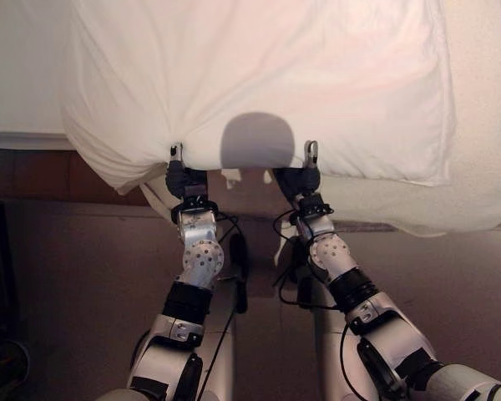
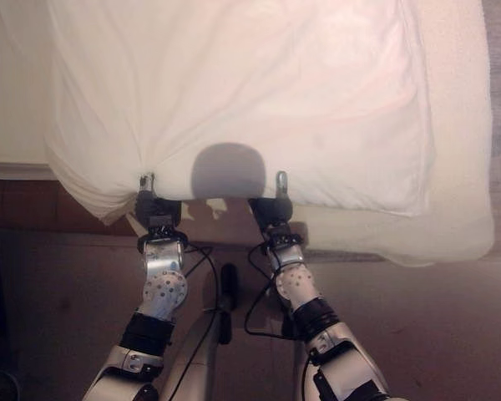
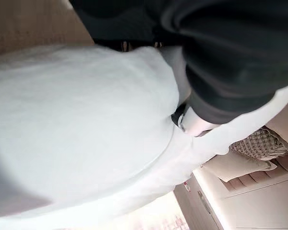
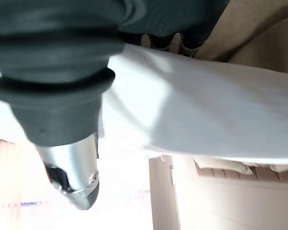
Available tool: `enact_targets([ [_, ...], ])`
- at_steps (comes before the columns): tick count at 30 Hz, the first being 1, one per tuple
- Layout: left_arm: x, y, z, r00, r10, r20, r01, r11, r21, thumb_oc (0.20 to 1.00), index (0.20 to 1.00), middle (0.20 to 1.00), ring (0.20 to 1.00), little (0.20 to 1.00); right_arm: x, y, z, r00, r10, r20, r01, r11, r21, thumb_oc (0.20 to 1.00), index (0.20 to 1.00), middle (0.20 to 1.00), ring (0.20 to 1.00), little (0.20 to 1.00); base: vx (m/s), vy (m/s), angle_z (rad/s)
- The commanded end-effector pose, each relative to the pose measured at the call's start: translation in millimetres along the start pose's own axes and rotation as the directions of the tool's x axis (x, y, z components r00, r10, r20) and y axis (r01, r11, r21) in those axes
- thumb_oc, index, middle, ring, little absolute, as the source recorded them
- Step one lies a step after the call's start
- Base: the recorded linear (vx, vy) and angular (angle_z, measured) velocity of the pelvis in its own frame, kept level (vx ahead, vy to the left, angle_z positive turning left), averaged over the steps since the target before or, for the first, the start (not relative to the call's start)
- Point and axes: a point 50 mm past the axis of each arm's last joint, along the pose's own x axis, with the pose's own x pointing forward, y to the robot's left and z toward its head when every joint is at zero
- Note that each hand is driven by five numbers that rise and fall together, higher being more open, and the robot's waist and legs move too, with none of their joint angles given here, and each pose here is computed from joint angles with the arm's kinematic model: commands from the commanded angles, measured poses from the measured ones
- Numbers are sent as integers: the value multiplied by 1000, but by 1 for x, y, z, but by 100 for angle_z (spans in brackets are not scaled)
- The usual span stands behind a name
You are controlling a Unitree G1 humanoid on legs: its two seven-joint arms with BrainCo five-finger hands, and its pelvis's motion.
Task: Make the bed
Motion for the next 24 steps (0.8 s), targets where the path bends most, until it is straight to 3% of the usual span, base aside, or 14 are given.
enact_targets([
  [1,-3,2,70,938,-1,347,3,1000,-5,200,200,200,200,200,2,10,57,960,14,281,-24,999,33,1000,1000,1000,1000,1000,0,0,0],
  [9,1,10,84,901,112,419,-121,993,-7,200,200,200,200,200,-1,6,93,901,-67,429,63,998,25,1000,1000,1000,1000,1000,0,0,0],
  [24,4,25,110,829,215,516,-247,969,-7,200,200,200,200,200,-13,1,139,870,-68,488,134,986,-102,1000,1000,1000,1000,1000,0,0,0],
])
